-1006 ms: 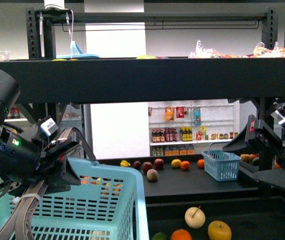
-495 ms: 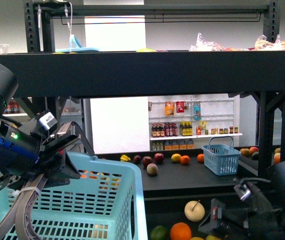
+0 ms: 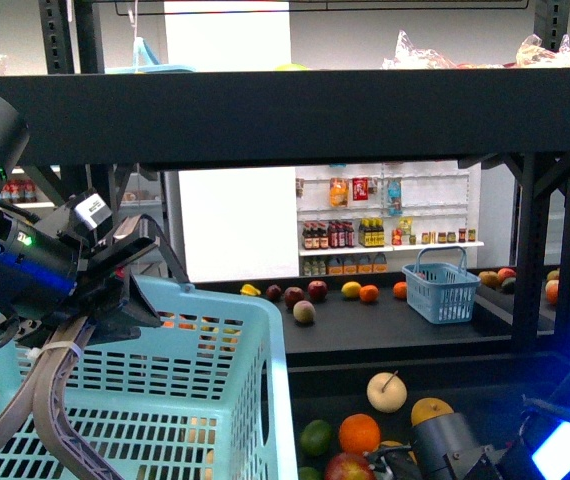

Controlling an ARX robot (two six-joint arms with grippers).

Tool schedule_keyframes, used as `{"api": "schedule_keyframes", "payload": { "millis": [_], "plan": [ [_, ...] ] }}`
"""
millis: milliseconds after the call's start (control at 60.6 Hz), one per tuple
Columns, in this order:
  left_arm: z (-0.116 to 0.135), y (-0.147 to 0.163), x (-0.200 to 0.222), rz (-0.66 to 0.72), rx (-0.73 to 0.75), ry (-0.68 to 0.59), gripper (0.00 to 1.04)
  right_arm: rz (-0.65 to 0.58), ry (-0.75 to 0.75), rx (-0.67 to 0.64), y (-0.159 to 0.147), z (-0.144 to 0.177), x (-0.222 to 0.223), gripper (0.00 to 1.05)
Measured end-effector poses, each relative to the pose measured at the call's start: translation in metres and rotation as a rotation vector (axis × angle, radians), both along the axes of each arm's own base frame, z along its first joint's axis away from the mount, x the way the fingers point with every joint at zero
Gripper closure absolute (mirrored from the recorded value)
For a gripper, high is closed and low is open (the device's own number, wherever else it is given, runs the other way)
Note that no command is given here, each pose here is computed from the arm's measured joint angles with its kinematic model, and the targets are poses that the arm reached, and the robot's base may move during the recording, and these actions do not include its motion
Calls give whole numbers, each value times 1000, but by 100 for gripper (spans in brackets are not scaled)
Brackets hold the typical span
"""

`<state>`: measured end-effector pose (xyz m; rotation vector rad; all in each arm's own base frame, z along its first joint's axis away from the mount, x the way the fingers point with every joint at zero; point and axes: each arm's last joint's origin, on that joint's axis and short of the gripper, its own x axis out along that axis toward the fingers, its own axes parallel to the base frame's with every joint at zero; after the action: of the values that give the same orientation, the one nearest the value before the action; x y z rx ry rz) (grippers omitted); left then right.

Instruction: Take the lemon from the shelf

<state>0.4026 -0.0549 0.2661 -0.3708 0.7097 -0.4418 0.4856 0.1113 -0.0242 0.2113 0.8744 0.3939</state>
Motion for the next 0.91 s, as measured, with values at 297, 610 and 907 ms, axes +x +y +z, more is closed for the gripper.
{"api": "schedule_keyframes", "payload": {
  "millis": [297, 610, 907],
  "plan": [
    [0, 0, 0, 0, 0, 0, 78, 53, -27, -64, 8, -30, 15, 2],
    [0, 0, 0, 0, -1, 0, 78, 90, -63, -108, 16, -48, 29, 2],
    [0, 0, 0, 0, -1, 0, 78, 104, -77, -132, 22, -55, 37, 32]
  ]
}}
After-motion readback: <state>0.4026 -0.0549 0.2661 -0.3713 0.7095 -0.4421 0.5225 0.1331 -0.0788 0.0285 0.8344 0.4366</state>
